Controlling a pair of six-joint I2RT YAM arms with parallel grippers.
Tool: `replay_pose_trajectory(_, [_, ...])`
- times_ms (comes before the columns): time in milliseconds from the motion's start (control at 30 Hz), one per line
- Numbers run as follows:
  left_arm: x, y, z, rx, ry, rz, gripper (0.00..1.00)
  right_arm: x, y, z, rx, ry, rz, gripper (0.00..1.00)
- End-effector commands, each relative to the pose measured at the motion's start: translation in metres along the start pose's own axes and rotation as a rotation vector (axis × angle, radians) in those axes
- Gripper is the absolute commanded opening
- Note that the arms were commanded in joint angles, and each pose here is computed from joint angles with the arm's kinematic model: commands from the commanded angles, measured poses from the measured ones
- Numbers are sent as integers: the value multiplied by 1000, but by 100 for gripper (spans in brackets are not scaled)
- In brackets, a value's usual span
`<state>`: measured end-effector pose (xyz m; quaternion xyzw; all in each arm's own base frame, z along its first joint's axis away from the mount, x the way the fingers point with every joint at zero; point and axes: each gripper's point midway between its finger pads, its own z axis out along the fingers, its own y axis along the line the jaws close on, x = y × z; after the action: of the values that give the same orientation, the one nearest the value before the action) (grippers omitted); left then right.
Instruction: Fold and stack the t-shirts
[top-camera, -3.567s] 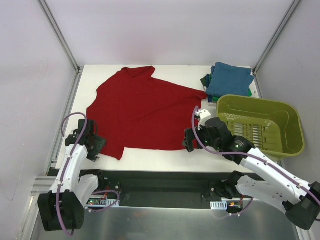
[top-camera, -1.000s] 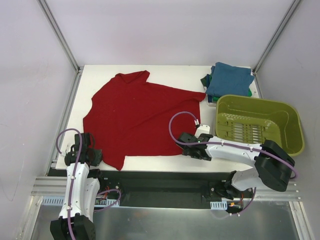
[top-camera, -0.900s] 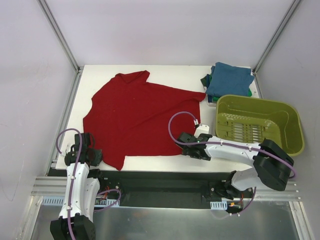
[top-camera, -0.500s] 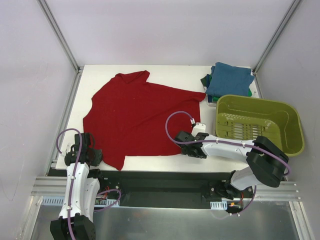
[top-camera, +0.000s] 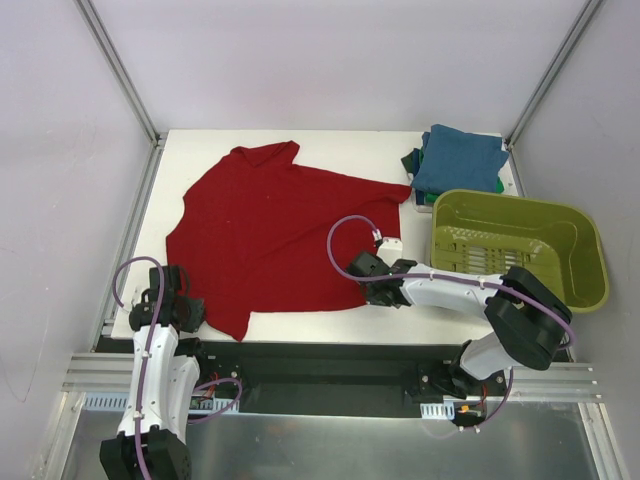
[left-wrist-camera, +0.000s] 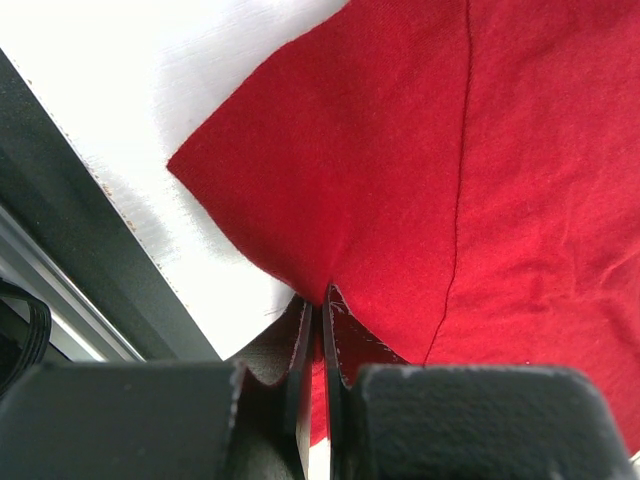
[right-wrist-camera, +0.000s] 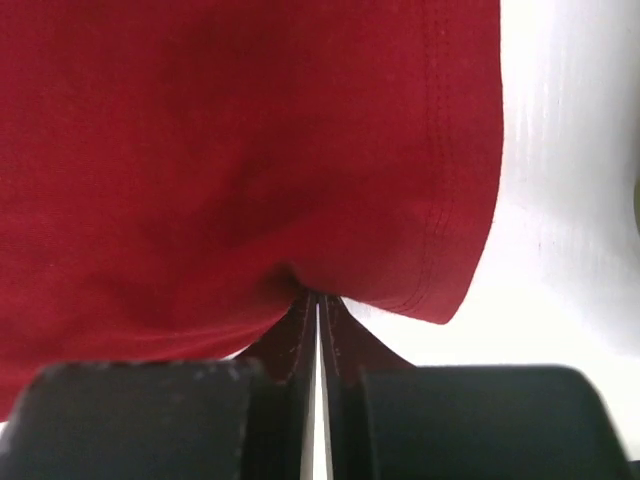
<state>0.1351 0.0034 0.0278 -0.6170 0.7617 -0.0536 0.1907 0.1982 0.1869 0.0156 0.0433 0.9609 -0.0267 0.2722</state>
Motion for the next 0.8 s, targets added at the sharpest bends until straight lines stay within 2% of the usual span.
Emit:
replay_pose_trajectory(0, [-2,-8,-7,15,11,10,0,4,-9,5,29,30,-61,0])
replay_pose_trajectory(267, [-7,-22,-15,61,2,27,0,-9,-6,0,-4,-13,-149,0])
replay_pose_trajectory(533, [-10,-62,-29,198,32,70,0,-41,3,-13,-14,-108,-187,0])
replay_pose_trajectory(767, [-14,-95,-34,261,65,80,0,-71,1,-23,49,-174,-202,0])
